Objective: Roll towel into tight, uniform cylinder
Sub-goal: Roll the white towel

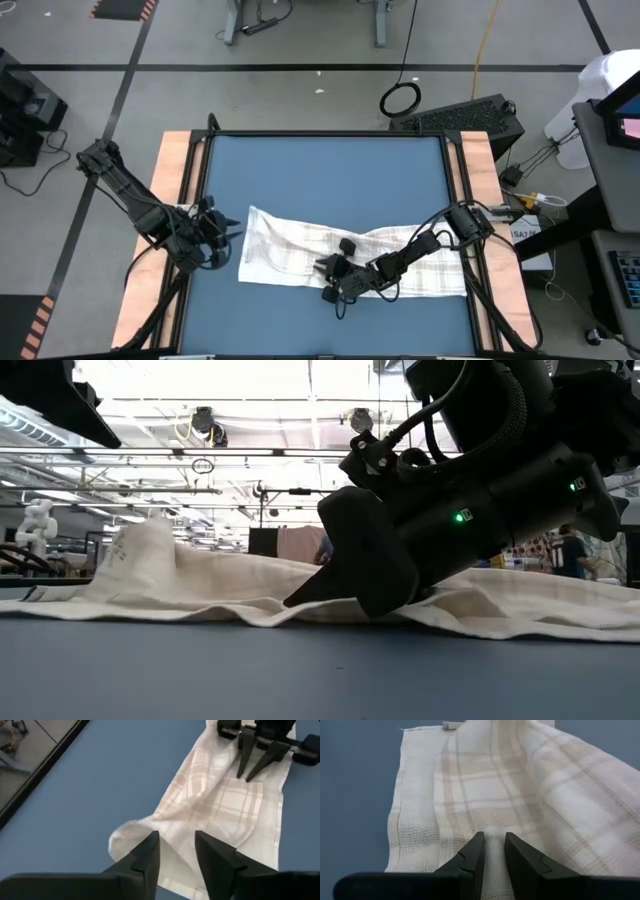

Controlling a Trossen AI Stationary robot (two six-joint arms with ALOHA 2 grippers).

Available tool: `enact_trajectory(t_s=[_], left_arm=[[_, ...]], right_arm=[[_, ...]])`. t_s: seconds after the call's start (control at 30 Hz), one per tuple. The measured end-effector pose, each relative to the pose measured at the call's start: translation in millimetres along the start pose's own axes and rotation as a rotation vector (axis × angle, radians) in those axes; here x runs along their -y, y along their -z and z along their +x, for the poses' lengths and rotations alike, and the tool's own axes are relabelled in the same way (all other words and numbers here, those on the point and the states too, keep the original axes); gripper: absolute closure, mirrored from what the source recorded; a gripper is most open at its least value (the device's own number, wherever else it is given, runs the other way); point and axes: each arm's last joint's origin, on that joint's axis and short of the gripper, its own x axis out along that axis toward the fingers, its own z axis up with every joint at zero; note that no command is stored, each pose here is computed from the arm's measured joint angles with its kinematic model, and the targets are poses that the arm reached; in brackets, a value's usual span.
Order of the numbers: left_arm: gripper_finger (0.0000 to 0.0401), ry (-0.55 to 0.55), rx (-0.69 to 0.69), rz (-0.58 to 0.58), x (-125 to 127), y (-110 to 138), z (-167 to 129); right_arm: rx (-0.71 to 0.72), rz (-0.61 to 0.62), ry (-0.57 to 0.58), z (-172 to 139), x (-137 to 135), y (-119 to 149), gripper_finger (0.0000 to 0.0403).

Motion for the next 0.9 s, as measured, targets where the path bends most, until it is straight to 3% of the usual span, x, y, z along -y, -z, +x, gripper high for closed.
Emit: enact_trajectory(t_s=[0.1, 0.3, 0.47, 0.7, 0.9], left_arm=[[0.0257, 0.001, -0.013, -0.078, 3.7, 2.9, 4.2], [0.0255, -0.024, -0.051, -0.240, 16.8, 32.3, 34.8], [0.0255, 0.002, -0.053, -0.273, 29.7, 43.1, 51.8], [0.0251, -0.049, -0.117, -0.263, 36.2, 50.9, 67.9], [0.0168, -0.069, -0.108, -0.257, 39.8, 61.9, 79.8]], right_arm=[[0.000, 0.000, 0.000, 0.0, 0.0, 0.0, 0.0333], [-0.001, -0.001, -0.002, 0.0, -0.1, 0.0, 0.0333], [-0.001, -0.008, -0.003, 0.0, -0.1, 0.0, 0.0333], [0.001, -0.021, -0.006, -0.1, -0.5, -0.2, 0.0333], [-0.004, -0.024, -0.018, -0.3, -0.9, -0.1, 0.0333]])
